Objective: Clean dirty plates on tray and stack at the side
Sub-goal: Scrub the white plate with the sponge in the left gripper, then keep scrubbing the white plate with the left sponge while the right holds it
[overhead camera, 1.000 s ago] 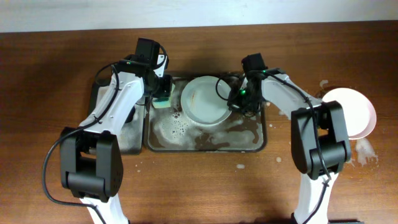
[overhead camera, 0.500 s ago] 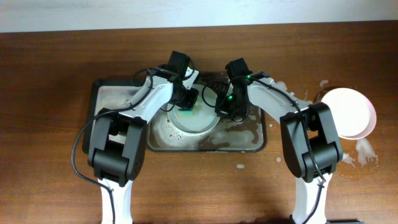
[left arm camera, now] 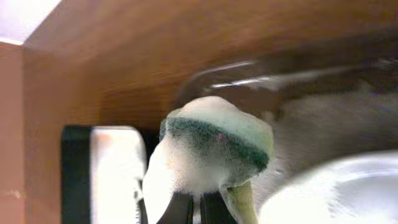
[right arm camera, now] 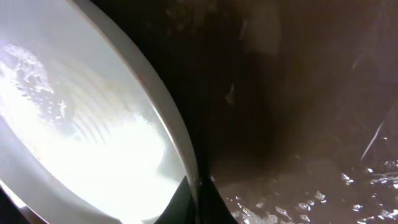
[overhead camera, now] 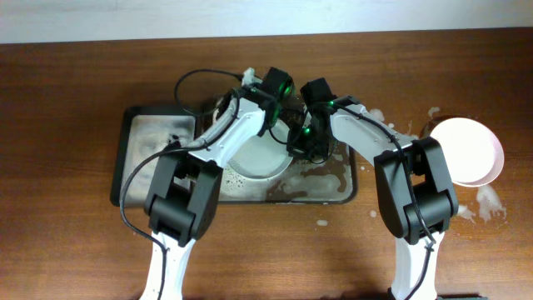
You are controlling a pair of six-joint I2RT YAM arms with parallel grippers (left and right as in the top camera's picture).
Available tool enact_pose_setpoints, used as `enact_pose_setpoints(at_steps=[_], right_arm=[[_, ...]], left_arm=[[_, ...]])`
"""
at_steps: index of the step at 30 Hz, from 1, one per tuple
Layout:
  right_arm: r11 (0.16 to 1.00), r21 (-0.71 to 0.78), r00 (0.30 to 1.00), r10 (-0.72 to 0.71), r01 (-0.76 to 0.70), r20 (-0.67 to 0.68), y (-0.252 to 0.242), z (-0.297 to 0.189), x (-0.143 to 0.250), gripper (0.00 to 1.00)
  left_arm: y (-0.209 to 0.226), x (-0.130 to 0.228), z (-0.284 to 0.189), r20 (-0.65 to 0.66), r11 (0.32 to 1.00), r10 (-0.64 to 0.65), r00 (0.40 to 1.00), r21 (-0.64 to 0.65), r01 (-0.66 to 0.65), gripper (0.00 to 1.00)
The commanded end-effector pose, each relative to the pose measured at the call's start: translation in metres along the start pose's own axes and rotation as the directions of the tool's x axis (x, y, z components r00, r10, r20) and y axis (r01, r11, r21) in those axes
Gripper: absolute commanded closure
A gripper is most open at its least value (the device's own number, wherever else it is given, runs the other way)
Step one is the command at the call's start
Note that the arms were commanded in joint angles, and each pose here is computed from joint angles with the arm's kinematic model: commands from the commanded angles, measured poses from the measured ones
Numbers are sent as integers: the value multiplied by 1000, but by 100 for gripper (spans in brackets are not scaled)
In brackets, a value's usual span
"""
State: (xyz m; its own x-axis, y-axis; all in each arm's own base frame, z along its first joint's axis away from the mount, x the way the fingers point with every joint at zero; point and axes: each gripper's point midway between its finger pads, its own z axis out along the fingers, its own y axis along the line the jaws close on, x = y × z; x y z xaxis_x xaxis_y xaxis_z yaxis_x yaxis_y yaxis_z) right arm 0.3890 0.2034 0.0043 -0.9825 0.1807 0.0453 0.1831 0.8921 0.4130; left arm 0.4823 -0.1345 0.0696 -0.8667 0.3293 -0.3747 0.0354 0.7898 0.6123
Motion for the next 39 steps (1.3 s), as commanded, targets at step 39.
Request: enact_pose_setpoints(at_steps=[39], right_arm=[[997, 76, 1000, -7, 7, 0, -22, 12, 0, 96]], left_arm=[[38, -5, -21, 88, 974, -203, 975, 122, 191, 100]])
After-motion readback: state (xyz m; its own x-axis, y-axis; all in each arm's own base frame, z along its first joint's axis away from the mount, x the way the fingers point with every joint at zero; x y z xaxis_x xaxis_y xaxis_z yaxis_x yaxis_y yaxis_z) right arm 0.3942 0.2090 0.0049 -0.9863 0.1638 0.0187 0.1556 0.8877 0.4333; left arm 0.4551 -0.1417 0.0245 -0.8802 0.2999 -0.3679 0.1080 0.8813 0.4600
